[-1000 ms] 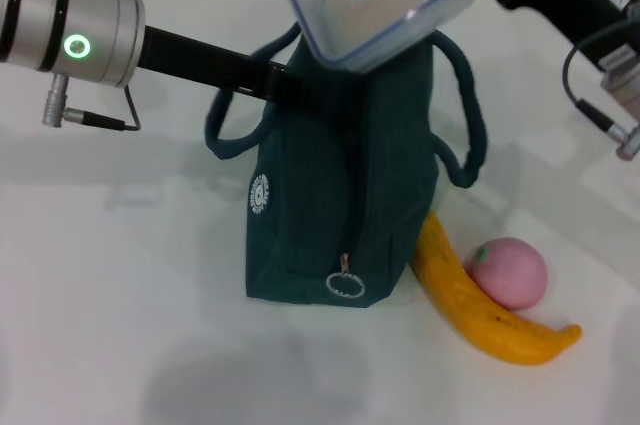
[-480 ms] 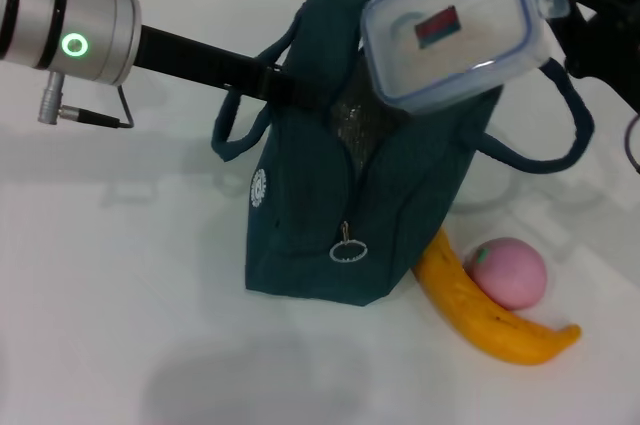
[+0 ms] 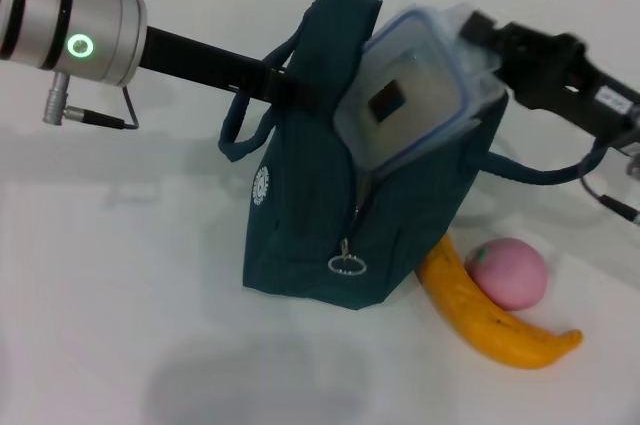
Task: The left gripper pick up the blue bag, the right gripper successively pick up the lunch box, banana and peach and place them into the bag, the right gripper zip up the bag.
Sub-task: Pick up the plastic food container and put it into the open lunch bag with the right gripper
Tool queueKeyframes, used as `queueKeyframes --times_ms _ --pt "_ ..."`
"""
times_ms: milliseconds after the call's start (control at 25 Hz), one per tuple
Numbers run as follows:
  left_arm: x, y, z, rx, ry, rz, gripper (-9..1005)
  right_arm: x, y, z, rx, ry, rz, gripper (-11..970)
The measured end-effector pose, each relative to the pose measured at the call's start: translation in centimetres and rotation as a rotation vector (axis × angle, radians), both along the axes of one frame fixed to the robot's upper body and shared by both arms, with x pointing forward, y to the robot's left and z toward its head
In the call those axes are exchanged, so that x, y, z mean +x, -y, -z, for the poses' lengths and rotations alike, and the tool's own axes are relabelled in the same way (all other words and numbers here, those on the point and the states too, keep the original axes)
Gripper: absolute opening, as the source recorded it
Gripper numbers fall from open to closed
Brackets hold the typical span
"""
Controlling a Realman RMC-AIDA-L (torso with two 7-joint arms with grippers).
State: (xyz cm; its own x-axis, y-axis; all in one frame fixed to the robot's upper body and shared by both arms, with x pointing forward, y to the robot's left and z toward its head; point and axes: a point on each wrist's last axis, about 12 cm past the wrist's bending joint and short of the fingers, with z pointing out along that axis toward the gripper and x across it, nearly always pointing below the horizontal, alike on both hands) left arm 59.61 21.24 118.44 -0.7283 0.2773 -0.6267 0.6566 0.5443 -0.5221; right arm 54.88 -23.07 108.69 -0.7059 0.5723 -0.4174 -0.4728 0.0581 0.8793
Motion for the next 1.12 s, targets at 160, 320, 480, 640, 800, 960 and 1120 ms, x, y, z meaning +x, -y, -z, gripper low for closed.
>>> queueKeyframes --times_ms 160,320,480,640,800,960,1120 --pt "-0.2 0.3 0.1 0.008 -0.004 0.02 46 0.9 -1.5 -1.1 -0.156 0.161 -0.117 245" --pt "-0.4 0.2 0.4 0.009 -0.011 0.02 47 1.2 -1.8 -1.6 -0.211 0.207 -0.157 252" --pt "-0.5 0.0 0.6 0.011 -0.018 0.016 47 1.2 -1.8 -1.7 -0.238 0.232 -0.177 259" --pt "-0.5 -0.2 0.6 0.01 -0.021 0.012 48 1.3 -1.5 -1.9 -0.255 0.257 -0.175 265" --pt "-0.3 -0.4 0.3 0.011 -0.017 0.004 49 1.2 -0.4 -2.0 -0.279 0.281 -0.143 272" --pt "-0.1 -0.7 -0.2 -0.003 -0.016 -0.005 49 1.4 0.3 -2.4 -0.319 0.322 -0.117 369" --pt "-0.1 -0.5 -0.6 -0.025 -0.017 0.006 50 1.5 0.8 -3.2 -0.357 0.381 -0.152 526"
